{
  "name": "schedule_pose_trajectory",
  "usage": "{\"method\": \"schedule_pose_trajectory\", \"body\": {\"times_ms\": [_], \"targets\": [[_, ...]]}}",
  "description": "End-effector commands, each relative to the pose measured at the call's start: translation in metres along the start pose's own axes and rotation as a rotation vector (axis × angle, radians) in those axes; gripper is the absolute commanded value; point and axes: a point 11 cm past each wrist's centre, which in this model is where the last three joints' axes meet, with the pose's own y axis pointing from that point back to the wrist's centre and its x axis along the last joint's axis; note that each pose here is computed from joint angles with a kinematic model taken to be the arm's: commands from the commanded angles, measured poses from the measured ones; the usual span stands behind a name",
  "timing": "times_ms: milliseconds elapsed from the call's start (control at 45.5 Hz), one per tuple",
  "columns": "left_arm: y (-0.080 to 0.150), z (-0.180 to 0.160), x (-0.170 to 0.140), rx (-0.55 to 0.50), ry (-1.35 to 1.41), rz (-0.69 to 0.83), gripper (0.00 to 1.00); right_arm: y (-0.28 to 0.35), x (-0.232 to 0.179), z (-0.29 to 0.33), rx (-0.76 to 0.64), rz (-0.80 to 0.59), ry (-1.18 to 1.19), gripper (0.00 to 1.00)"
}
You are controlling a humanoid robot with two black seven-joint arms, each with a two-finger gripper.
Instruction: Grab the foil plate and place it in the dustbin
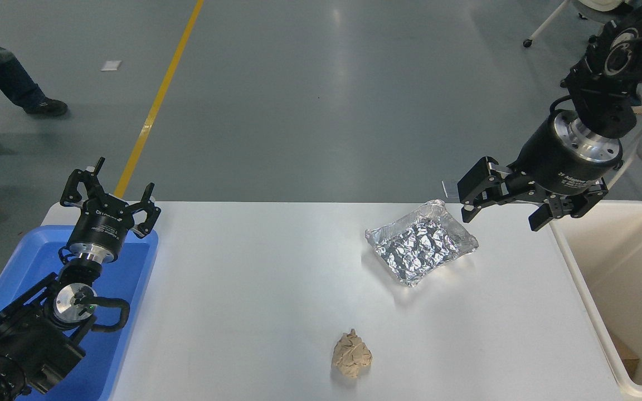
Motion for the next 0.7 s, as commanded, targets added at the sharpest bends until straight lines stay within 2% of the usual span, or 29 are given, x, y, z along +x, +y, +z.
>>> {"method": "schedule_pose_trajectory", "body": {"times_ms": [0, 681], "targets": [[0.0, 0.0, 0.0, 0.0, 0.0, 0.0, 0.99, -0.0002, 0.0, -0.0005, -0.005, -0.001, 0.003, 1.0], [0.0, 0.0, 0.0, 0.0, 0.0, 0.0, 0.99, -0.0091, -0.0005, -0.0078, -0.018, -0.017, 0.021, 1.0]]}}
